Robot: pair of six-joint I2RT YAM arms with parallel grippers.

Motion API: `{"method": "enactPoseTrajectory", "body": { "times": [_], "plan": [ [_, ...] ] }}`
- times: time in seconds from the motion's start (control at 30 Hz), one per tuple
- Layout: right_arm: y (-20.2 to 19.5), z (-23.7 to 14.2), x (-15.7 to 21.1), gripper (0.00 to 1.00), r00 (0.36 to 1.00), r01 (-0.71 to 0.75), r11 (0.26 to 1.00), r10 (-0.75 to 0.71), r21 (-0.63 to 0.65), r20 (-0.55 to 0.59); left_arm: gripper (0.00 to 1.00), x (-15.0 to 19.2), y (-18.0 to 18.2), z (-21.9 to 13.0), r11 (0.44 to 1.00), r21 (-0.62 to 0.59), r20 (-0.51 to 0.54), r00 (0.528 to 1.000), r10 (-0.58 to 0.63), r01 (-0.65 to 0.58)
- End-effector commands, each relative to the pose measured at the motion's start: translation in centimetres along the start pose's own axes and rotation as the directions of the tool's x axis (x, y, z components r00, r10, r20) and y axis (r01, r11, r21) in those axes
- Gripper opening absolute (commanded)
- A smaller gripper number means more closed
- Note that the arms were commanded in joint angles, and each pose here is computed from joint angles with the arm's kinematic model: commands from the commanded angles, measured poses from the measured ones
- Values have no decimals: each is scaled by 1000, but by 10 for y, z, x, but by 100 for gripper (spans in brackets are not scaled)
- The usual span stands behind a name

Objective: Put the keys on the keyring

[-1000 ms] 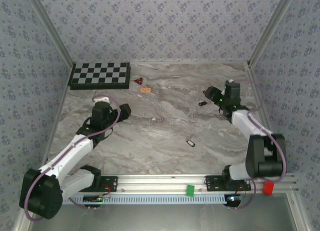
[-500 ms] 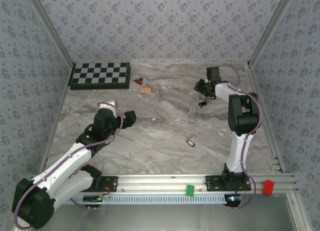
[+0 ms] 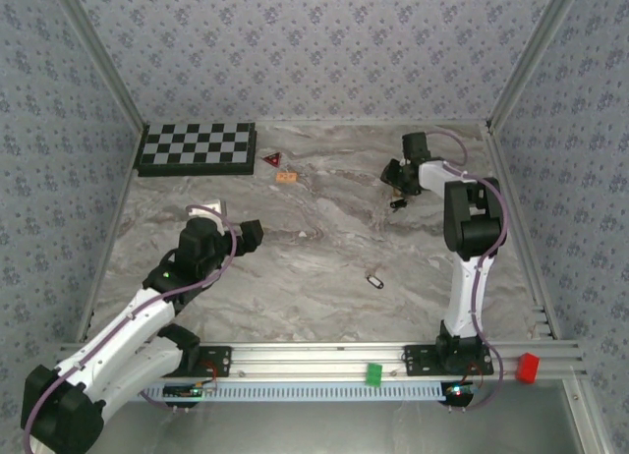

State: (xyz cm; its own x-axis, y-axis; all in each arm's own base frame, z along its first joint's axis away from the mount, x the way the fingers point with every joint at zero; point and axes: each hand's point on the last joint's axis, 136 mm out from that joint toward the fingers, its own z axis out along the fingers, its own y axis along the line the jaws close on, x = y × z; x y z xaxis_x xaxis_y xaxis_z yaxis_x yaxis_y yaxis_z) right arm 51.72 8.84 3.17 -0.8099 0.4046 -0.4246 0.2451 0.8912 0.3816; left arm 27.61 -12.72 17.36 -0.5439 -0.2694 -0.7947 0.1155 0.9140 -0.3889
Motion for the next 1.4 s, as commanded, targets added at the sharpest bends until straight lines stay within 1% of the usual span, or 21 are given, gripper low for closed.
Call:
{"method": "enactPoseTrajectory", "body": {
  "times": [0.0,0.23,0.37,0.57,0.63,0.7,0.77,0.83,0.93,0.97,1.0,1.1,1.13,1.27,1.37],
  "plan": [
    [6,5,43,35,995,15,1000,-13,14,-101,100,-2,0,-2,1000,-7,10,1000,18,-18],
    [55,3,108,35,981,70,995,-82,-73,-174,100,1,2,-1,1000,-9,6,1000,12,-12],
    [95,1,159,35,964,111,985,-139,-134,-225,100,2,3,-2,1000,-13,3,1000,15,-15],
    [162,-9,229,35,941,179,951,-240,-251,-239,100,3,4,-4,1000,-12,4,1000,10,-10],
    [184,-16,246,35,929,204,934,-279,-292,-242,100,4,4,-5,1000,-12,-1,1000,10,-10],
    [207,-27,256,35,920,232,912,-319,-339,-230,100,6,5,-5,1000,-13,-8,1000,11,-11],
    [222,-43,256,36,915,258,890,-350,-375,-200,100,6,5,-7,1000,-14,-10,1000,12,-12],
    [229,-61,246,36,915,286,874,-370,-392,-159,100,6,5,-9,1000,-13,-11,1000,10,-10],
    [226,-91,219,39,915,344,858,-397,-382,-68,100,5,3,-10,1000,-1,-7,1000,7,-7],
    [221,-98,210,40,916,356,860,-399,-364,-46,100,4,2,-10,1000,4,-6,1000,4,-4],
    [216,-108,201,41,903,398,849,-429,-348,-13,100,4,2,-9,1000,5,-8,1000,3,-3],
    [194,-125,181,42,893,439,845,-449,-305,43,100,4,-1,-4,1000,9,-14,1000,1,-1],
    [181,-126,181,43,890,447,847,-455,-289,42,100,4,-2,-2,1000,12,-17,1000,-1,1],
    [152,-140,168,44,882,470,842,-461,-264,102,100,6,-11,12,1000,27,-51,999,3,-1],
    [133,-148,162,45,880,474,845,-448,-246,157,100,10,-19,30,999,29,-117,993,19,-16]
  ]
}}
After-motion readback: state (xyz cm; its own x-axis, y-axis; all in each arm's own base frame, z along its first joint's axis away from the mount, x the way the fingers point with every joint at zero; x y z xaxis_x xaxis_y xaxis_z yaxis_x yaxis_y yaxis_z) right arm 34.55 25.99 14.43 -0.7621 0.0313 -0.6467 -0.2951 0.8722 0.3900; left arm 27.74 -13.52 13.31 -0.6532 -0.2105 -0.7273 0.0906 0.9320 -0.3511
